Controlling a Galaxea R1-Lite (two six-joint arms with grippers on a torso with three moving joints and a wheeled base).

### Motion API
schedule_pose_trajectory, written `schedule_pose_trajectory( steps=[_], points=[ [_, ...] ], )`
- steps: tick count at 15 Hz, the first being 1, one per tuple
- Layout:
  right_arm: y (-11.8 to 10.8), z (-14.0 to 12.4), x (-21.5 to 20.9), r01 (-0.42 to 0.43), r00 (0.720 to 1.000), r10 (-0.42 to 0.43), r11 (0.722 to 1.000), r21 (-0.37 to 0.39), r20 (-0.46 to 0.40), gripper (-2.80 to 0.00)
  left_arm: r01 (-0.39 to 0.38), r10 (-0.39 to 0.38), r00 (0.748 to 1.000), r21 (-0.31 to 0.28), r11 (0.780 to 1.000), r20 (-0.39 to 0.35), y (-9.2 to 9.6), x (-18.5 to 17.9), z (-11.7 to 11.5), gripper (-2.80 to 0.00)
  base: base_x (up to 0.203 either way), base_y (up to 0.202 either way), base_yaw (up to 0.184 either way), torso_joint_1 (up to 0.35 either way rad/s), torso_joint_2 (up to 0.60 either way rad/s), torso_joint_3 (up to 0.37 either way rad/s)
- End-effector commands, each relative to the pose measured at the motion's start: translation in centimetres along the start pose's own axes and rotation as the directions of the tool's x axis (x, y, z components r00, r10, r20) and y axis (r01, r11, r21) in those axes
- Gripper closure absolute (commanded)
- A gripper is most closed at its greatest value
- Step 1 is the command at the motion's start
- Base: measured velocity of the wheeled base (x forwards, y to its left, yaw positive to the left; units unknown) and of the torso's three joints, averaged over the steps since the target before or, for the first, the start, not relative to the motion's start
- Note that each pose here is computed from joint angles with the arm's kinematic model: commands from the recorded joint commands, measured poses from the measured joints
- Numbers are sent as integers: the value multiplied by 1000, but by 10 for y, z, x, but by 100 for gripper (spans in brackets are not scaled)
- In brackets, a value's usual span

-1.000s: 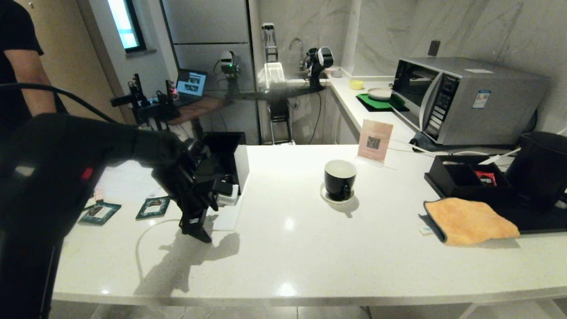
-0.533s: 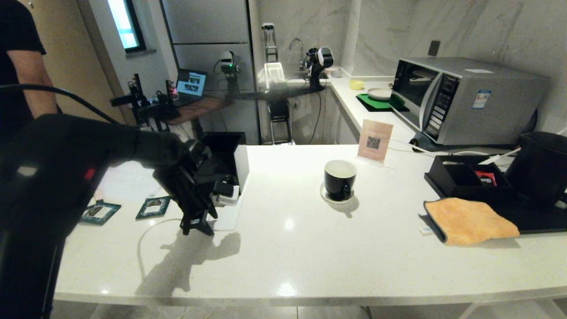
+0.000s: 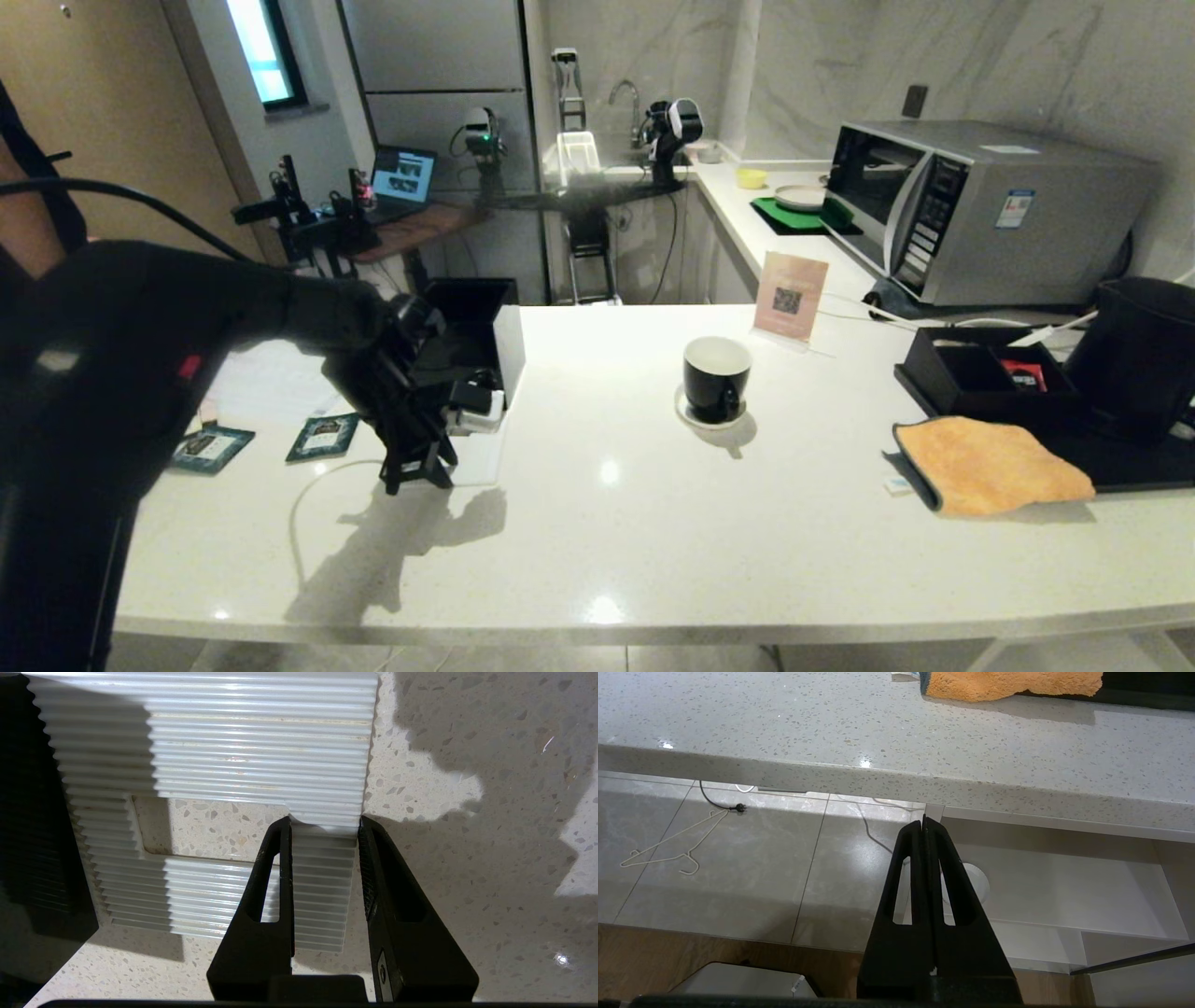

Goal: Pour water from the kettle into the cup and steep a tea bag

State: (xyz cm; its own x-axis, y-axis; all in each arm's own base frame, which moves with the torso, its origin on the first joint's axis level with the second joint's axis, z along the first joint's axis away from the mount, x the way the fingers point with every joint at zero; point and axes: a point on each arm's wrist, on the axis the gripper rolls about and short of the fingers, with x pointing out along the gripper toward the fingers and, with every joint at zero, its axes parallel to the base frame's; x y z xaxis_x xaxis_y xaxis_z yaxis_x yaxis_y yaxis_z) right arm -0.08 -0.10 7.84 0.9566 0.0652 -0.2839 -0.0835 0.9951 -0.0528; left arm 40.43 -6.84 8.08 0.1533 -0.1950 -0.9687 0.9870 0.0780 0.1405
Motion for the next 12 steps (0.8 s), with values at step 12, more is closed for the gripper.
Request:
schedule_pose_trajectory(
  steps=[12],
  points=[
    [0, 0, 0, 0, 1000, 0, 1000, -1, -2, 0, -36, 35, 999, 41, 999, 16, -9, -23, 13, 0, 0, 0, 0, 0, 0, 0]
  ],
)
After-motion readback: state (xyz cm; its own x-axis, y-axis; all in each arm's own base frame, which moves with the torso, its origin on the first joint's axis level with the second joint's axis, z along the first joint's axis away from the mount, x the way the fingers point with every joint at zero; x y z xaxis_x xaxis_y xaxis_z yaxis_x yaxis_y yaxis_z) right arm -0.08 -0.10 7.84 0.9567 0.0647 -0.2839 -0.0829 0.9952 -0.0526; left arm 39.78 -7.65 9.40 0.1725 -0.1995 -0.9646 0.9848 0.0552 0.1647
